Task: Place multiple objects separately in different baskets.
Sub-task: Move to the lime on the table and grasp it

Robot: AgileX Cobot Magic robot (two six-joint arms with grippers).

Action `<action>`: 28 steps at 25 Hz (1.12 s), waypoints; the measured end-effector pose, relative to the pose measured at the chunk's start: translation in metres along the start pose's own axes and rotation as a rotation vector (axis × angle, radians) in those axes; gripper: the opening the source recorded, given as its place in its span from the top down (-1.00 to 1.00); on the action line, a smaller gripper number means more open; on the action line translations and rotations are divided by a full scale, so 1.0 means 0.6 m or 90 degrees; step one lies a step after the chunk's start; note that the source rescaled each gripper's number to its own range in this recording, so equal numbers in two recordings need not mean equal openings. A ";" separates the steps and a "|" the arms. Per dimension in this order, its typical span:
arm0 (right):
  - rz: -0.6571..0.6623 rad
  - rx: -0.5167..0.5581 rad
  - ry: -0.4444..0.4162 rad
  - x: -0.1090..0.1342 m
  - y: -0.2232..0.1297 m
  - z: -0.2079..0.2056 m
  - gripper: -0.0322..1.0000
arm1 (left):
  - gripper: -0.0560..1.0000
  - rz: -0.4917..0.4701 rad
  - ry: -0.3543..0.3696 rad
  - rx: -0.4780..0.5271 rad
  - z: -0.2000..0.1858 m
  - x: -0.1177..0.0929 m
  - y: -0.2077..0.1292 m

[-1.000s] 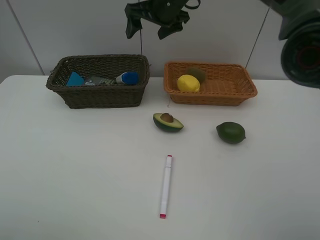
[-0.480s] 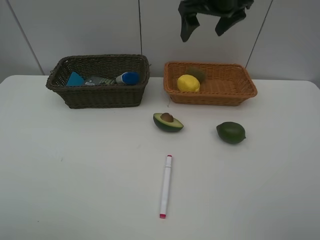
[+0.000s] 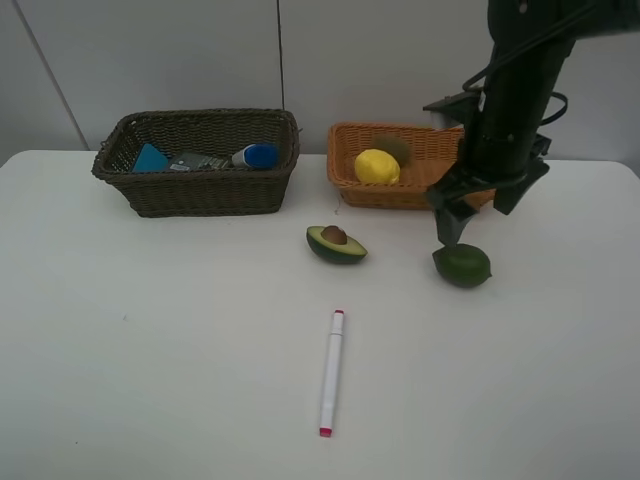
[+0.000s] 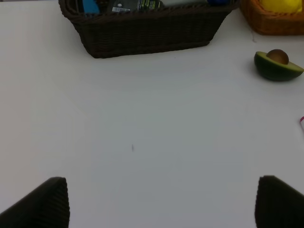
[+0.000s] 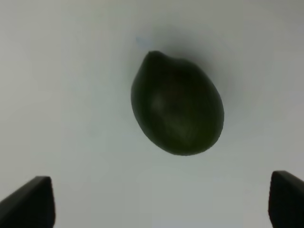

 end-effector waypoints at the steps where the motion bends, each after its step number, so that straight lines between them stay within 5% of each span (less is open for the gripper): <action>1: -0.001 -0.005 0.013 -0.005 -0.003 0.006 -0.98 | -1.00 0.000 0.000 0.000 0.000 0.000 0.000; 9: -0.032 -0.067 0.045 -0.020 0.006 0.017 -0.98 | -1.00 0.000 0.000 0.000 0.000 0.000 0.000; 28: -0.041 -0.017 0.069 -0.016 0.026 0.147 -0.98 | -1.00 0.000 0.000 0.000 0.000 0.000 0.000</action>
Point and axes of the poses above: a point on each arm's last joint axis where the gripper is mounted, z pointing out along that axis toward the gripper, x along the wrist's bending axis when the last joint is at zero, y = z × x, the point moved 2 cm from there along z, pointing out along that axis toward the gripper, and after that the axes turned 15 degrees about -z, right-handed, at the moved point
